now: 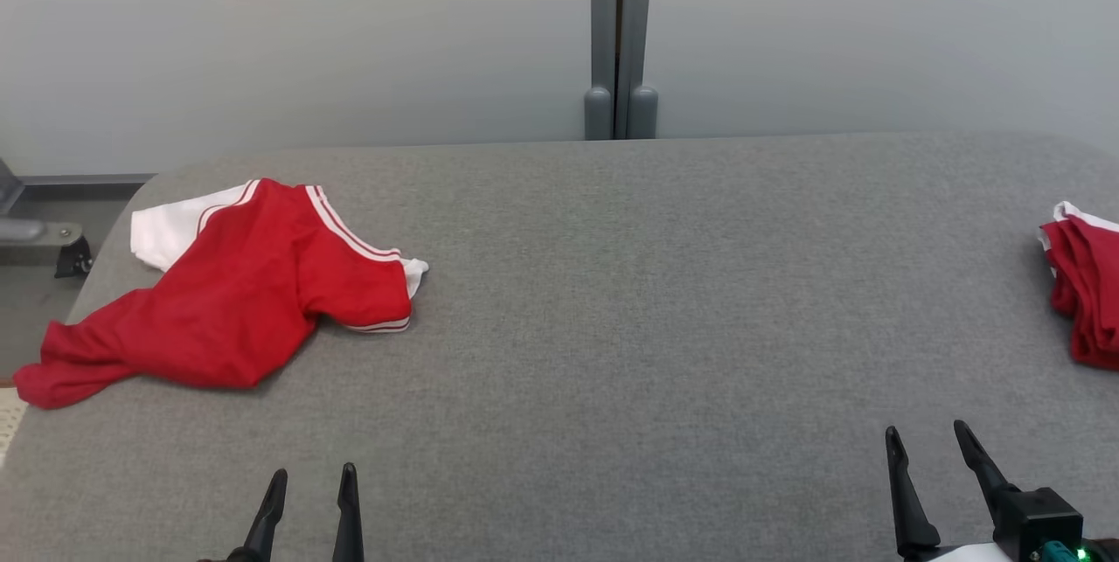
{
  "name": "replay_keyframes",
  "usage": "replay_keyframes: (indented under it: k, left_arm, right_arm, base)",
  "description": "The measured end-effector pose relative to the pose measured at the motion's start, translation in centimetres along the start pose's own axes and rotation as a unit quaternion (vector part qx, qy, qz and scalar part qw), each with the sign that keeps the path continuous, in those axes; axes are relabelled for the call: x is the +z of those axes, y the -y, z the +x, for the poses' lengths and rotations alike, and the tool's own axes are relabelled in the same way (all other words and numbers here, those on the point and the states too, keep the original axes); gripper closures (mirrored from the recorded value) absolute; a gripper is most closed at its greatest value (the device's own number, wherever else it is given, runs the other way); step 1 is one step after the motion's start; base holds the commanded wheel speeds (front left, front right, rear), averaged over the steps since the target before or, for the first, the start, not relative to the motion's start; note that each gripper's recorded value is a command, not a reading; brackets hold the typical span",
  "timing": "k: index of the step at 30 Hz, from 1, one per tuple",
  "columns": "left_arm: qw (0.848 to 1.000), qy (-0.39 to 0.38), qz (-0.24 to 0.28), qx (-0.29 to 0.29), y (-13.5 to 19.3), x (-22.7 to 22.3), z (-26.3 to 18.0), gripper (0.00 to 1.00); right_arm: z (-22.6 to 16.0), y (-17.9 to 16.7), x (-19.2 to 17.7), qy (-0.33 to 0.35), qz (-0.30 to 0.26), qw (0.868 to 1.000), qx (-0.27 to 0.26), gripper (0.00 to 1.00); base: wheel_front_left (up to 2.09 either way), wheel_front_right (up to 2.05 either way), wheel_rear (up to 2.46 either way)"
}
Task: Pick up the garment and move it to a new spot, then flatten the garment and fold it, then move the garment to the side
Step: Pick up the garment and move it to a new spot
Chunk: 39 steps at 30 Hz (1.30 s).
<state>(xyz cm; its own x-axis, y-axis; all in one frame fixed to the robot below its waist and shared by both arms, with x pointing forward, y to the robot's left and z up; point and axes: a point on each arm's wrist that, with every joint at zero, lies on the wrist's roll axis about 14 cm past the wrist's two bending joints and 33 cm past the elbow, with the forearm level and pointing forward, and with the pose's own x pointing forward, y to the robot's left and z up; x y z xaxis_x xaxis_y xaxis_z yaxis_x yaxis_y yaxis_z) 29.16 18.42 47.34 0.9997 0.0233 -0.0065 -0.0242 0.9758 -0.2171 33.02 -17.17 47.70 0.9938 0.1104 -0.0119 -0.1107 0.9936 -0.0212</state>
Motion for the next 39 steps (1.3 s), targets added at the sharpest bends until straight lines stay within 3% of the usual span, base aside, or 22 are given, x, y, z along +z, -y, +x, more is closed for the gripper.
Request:
replay_keyframes:
  k: [6,10,18,24,33,39]
  left_arm:
    - [1.000,0.009,0.000,0.028,-1.4,0.4,-1.2,0.00]
    - [0.997,0.015,0.003,0.070,-3.6,0.5,-3.0,0.00]
    - [0.983,0.014,-0.006,0.184,-8.8,-0.1,-9.0,0.00]
    - [0.980,0.013,-0.012,0.200,-9.2,-0.4,-10.1,0.00]
    - [0.993,0.069,-0.019,0.097,-6.7,5.2,1.7,0.00]
    - [0.998,0.014,0.001,0.056,-6.5,5.3,9.9,0.00]
  right_arm:
    - [0.8,-2.3,-0.5,-0.009,0.012,0.999,0.037,0.00]
    - [1.8,-6.1,-0.8,-0.017,0.022,0.995,0.096,0.00]
    - [3.5,-15.0,0.1,-0.010,0.029,0.973,0.231,0.00]
    - [3.9,-17.2,-0.1,-0.014,0.021,0.964,0.266,0.00]
    - [8.4,-20.0,3.1,0.057,-0.019,0.953,0.298,0.00]
    - [11.4,-20.1,1.9,0.055,-0.012,0.953,0.299,0.00]
  base:
    - [0.00,0.00,0.00]
    - [0.00,0.00,0.00]
    - [0.00,0.00,0.00]
    - [0.00,0.00,0.00]
    - [0.00,0.00,0.00]
    - [0.00,0.00,0.00]
